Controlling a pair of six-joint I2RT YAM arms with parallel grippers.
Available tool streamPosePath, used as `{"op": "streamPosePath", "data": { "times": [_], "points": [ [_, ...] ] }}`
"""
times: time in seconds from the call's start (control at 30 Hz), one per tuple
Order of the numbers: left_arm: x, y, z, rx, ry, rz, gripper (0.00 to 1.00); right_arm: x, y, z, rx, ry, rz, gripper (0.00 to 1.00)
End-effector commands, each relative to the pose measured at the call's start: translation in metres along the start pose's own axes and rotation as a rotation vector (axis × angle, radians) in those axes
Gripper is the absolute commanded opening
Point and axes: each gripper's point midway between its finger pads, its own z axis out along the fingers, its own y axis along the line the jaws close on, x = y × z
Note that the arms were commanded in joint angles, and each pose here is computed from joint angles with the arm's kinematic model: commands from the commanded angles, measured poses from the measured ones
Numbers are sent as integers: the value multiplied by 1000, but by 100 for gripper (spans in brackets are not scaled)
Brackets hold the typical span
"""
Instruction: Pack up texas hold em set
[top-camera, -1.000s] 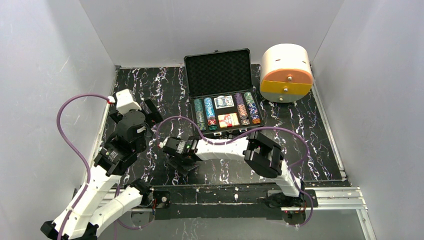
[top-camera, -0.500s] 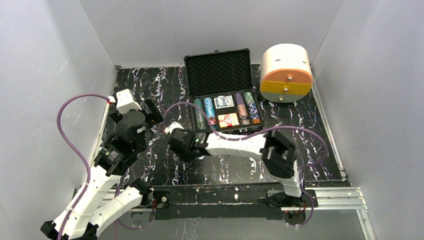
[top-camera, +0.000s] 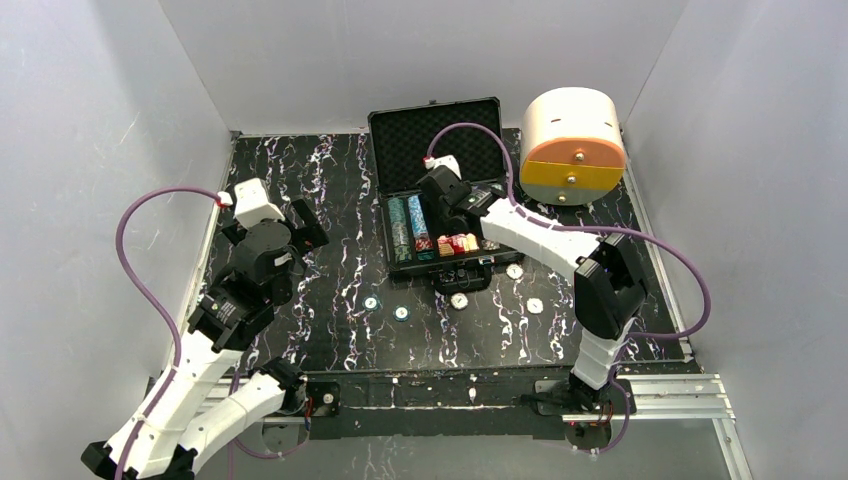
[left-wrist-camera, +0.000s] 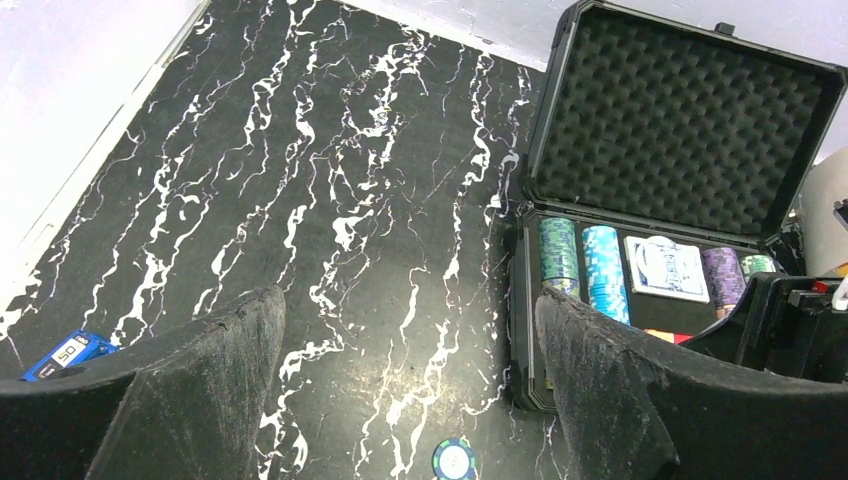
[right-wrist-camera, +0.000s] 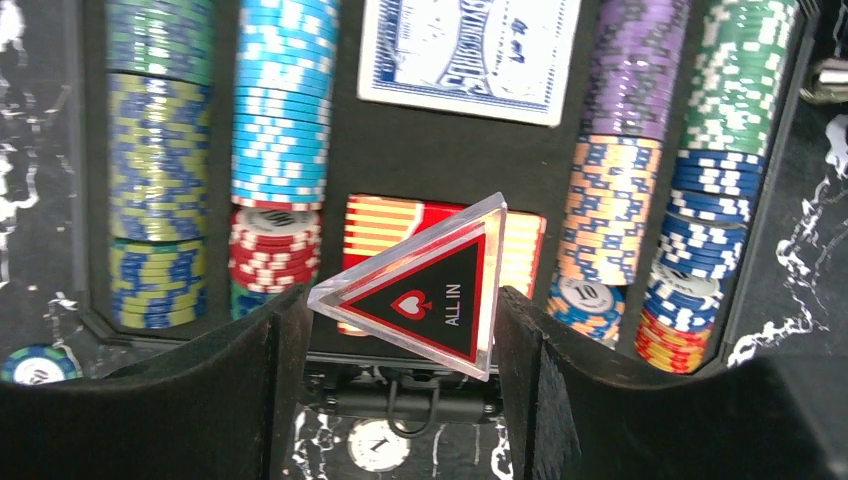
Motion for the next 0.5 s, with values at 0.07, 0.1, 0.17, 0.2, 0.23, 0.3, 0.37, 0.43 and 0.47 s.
{"op": "streamPosePath", "data": {
  "times": [0.07, 0.1, 0.17, 0.2, 0.23, 0.3, 0.37, 0.43, 0.47],
  "points": [
    [5, -2, 3, -6, 17, -10, 94, 7, -23, 9, 54, 44, 19, 64],
    [6, -2, 4, -5, 20, -9, 94, 9, -27, 12, 63, 57, 26, 64],
    [8, -3, 4, -4, 25, -8, 94, 14, -30, 16, 62, 78, 40, 64],
    [9, -3, 4, -2, 28, -7, 94, 16, -30, 18, 53, 85, 46, 64],
    [9, -3, 4, -1, 29, -7, 94, 18, -31, 20, 49, 93, 49, 64],
    [10, -3, 4, 0, 30, -5, 94, 21, -30, 23, 34, 114, 53, 64],
    [10, -3, 5, -1, 31, -4, 94, 24, -28, 26, 20, 127, 56, 65],
    [10, -3, 5, 0, 31, -5, 94, 26, -26, 29, 4, 139, 57, 65],
    [10, -4, 5, -2, 32, -4, 94, 27, -26, 31, 0, 146, 55, 65]
  ]
}}
